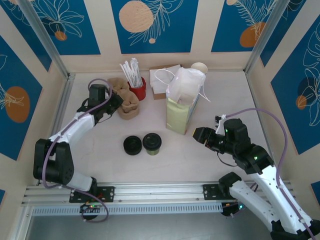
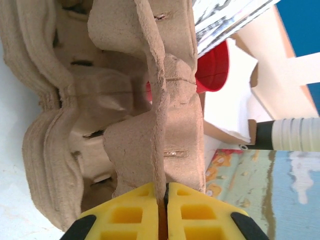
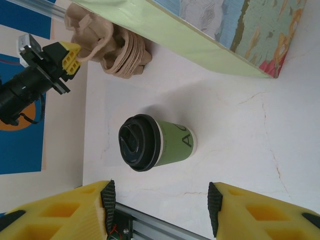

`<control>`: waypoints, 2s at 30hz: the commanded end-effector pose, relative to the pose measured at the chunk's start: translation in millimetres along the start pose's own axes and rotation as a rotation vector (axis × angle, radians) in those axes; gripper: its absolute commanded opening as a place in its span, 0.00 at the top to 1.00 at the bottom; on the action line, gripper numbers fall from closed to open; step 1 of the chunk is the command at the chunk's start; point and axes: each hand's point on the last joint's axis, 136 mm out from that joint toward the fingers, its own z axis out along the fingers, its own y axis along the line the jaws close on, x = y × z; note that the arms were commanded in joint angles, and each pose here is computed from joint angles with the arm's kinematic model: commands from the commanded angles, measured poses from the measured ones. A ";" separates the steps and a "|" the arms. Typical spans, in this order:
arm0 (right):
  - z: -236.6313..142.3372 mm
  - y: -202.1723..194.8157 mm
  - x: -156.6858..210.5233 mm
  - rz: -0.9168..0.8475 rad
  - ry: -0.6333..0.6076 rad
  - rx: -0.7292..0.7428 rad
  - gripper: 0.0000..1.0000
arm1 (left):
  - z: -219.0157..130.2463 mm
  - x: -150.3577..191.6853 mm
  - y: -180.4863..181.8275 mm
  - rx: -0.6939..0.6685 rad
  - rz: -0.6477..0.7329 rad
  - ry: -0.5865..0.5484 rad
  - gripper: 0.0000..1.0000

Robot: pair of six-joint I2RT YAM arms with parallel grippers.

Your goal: Pack the takeout coffee

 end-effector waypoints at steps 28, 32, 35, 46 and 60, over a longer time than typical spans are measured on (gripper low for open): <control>-44.6 135.6 -13.2 -0.341 0.000 -0.551 0.45 | -210.5 39.5 -155.8 0.552 0.440 0.028 0.93; -45.2 152.0 -15.0 -0.388 0.008 -0.591 0.45 | -223.0 63.3 -166.9 0.656 0.497 0.101 0.93; -42.6 164.7 -14.5 -0.414 0.023 -0.622 0.45 | -229.7 81.5 -173.2 0.720 0.537 0.145 0.93; -39.8 202.9 7.4 -0.610 0.060 -0.710 0.44 | -242.5 130.2 -184.6 0.898 0.610 0.255 0.92; -39.8 206.6 11.5 -0.611 0.061 -0.685 0.50 | -248.3 151.6 -196.5 0.947 0.665 0.276 0.92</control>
